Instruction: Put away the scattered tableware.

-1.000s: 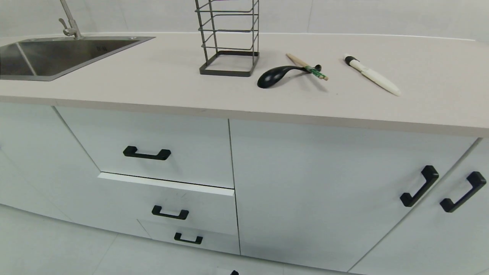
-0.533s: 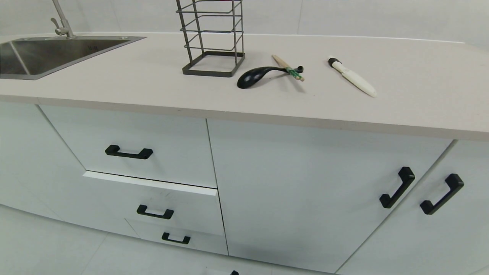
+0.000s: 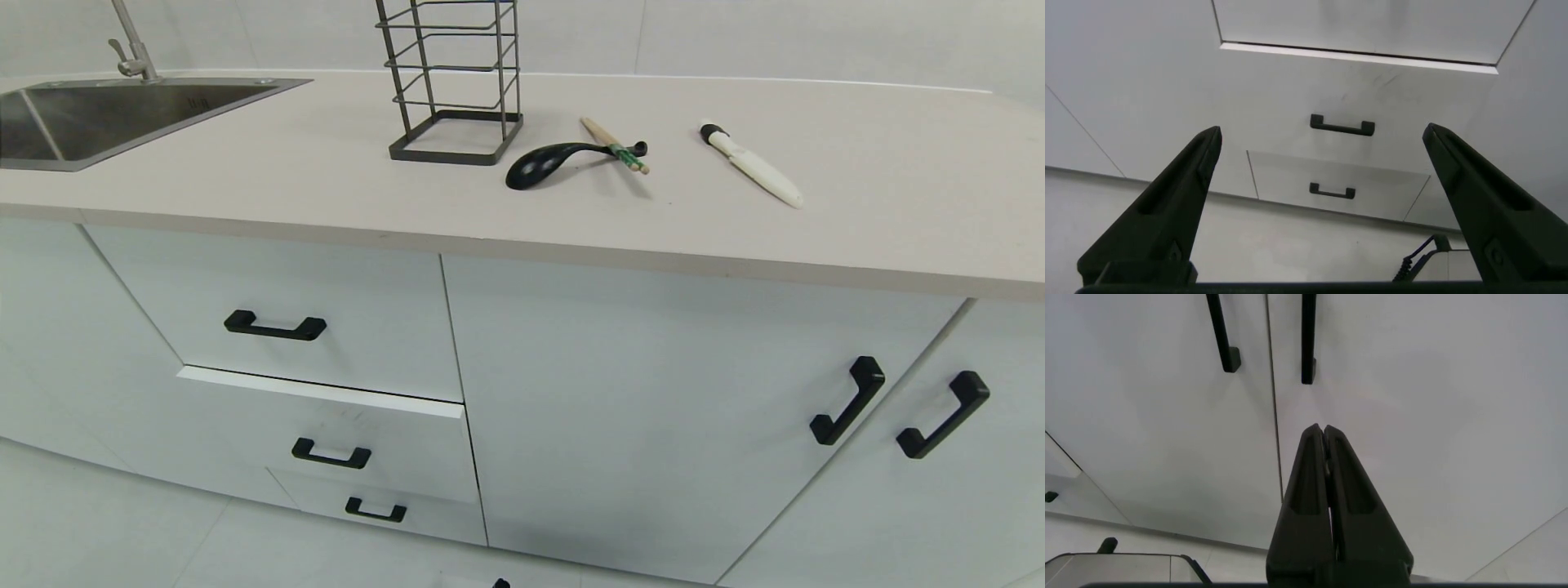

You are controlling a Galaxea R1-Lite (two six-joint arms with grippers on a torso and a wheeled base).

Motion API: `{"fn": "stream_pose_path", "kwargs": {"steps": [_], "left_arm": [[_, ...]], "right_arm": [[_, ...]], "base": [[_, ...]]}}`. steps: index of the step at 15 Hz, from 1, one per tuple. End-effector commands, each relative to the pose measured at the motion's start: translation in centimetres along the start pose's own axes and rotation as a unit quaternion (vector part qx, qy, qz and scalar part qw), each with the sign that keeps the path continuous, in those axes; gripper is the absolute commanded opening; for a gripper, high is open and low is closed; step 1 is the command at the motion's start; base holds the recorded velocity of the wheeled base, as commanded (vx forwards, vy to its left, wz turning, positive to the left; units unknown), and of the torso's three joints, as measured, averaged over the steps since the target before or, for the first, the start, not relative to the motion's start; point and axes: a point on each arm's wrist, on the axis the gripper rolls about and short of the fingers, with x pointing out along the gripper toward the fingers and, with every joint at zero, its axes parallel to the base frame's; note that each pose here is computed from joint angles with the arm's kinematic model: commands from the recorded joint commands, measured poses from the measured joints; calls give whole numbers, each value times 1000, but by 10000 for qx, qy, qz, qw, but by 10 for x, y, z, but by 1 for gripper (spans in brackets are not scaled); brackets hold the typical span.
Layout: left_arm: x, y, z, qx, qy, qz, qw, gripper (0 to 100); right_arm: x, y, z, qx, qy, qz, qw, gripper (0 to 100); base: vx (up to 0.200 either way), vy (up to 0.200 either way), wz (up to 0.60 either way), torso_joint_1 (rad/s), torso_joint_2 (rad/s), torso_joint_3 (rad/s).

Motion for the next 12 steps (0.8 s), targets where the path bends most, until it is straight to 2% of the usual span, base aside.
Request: {"fn": "stream_pose_path", "kwargs": {"steps": [1,2,3,4,5,6,8,9,11,12], "left_arm": [[0,0,0,6,14,-41,10000,100],[0,-1,0,36,6,-156,9999,100],[-1,-2,8,437,-278,-359,9980,100],[-12,-2,49,892,-1227,-424,9875,100],[-13,-2,68,979,-1343,-480,9849,100],[-4,-4,94,1087,-1198,-845,9832,100],[12,-6,92,1117,-713,-1445,9806,100],[16,-7,93,1116,-599,-1504,9805,100],[39,-7,85,992,354,-1730,9793,100],[46,-7,82,1026,709,-1826,9752,100]], "right_arm": [[0,0,0,1,5,4,10000,0],[0,0,0,1,5,-4,10000,0],[0,0,0,1,5,-4,10000,0],[0,0,0,1,6,-12,10000,0],[0,0,0,8,6,-12,10000,0],[0,0,0,8,6,-12,10000,0],[0,0,0,8,5,-4,10000,0],[0,0,0,8,5,-4,10000,0],[0,0,0,8,5,-4,10000,0],[0,0,0,8,5,-4,10000,0]], "base": [[0,0,0,0,0,0],[0,0,0,0,0,0],[0,0,0,0,0,0],[0,0,0,0,0,0],[0,0,0,0,0,0],[0,0,0,0,0,0],[0,0,0,0,0,0],[0,0,0,0,0,0],[0,0,0,0,0,0],[0,0,0,0,0,0]]}}
